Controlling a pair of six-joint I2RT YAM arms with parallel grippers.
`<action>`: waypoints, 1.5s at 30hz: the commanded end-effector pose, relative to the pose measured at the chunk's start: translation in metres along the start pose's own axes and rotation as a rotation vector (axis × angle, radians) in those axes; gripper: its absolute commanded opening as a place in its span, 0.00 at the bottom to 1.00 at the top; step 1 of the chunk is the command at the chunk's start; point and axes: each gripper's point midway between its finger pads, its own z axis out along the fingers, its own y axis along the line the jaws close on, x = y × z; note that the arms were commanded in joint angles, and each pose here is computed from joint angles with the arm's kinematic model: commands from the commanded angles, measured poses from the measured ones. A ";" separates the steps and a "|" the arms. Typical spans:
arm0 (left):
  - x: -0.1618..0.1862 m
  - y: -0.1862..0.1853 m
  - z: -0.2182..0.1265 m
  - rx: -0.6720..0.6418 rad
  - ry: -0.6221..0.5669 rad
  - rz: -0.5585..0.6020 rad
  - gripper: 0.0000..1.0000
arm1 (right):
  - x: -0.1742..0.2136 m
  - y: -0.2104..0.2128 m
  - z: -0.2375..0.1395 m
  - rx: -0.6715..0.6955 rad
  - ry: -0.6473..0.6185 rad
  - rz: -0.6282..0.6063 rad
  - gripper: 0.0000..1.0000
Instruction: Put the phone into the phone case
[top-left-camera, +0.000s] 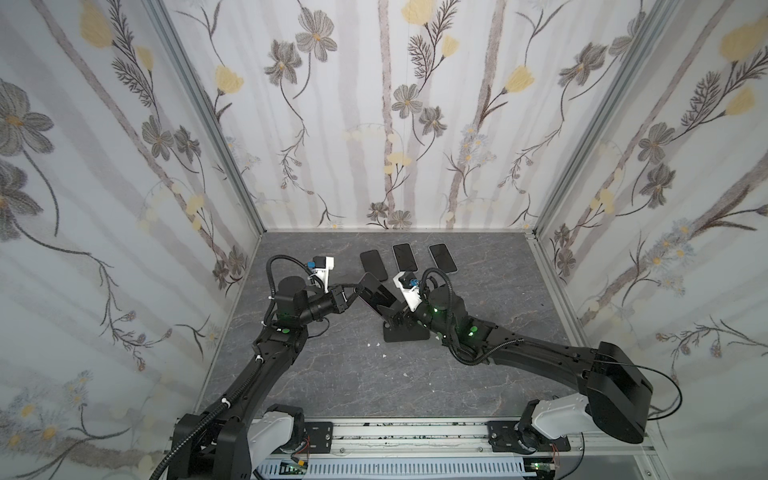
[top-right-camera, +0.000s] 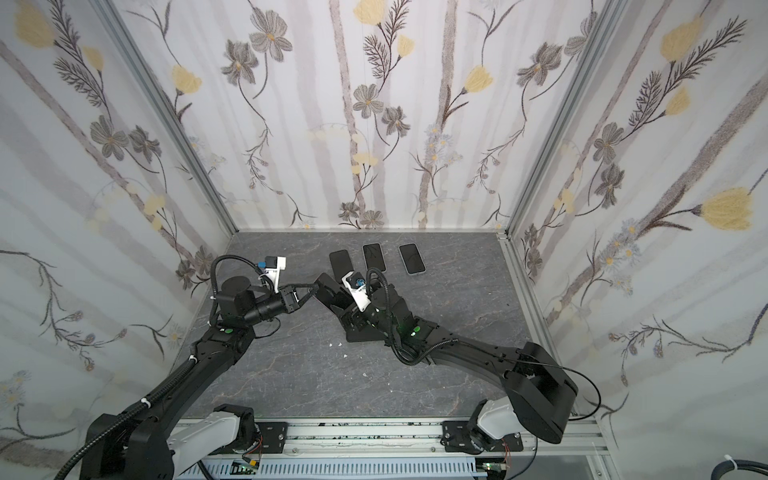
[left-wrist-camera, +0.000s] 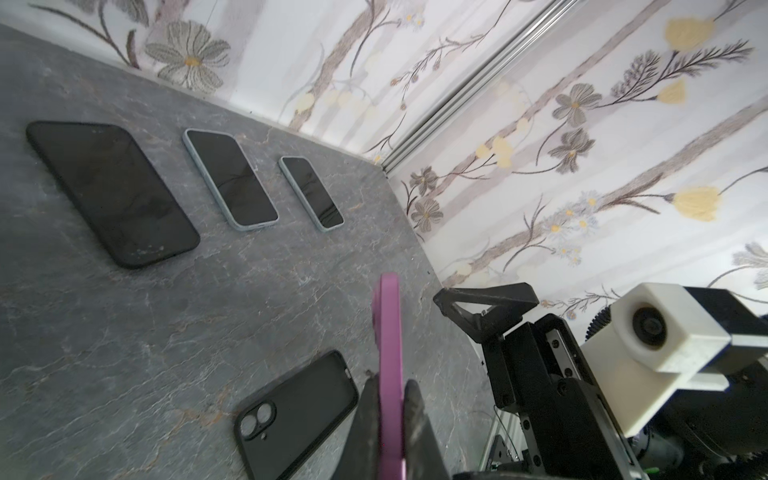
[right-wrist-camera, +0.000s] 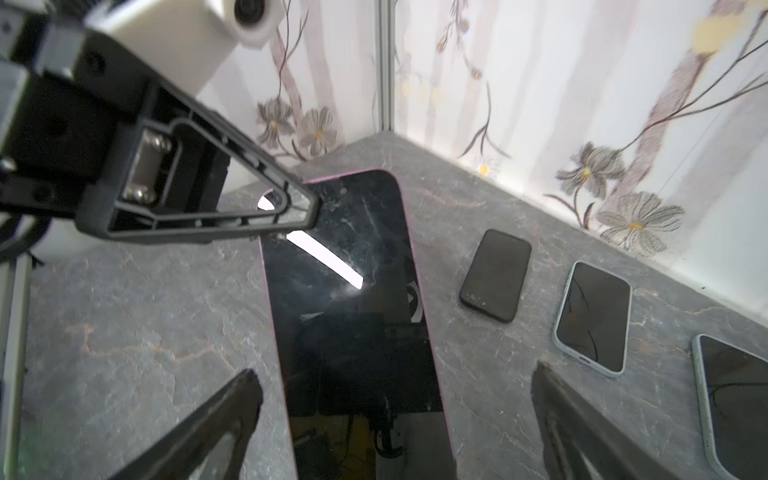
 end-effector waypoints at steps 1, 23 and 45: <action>-0.041 -0.040 -0.014 0.117 -0.198 0.042 0.00 | -0.039 -0.016 -0.022 0.073 -0.164 0.121 1.00; -0.091 -0.196 -0.103 0.669 -0.617 0.154 0.00 | -0.165 0.026 -0.133 -0.463 -0.625 0.406 0.66; -0.080 -0.216 -0.095 0.705 -0.614 0.243 0.00 | -0.192 0.057 -0.149 -0.709 -0.654 0.416 0.24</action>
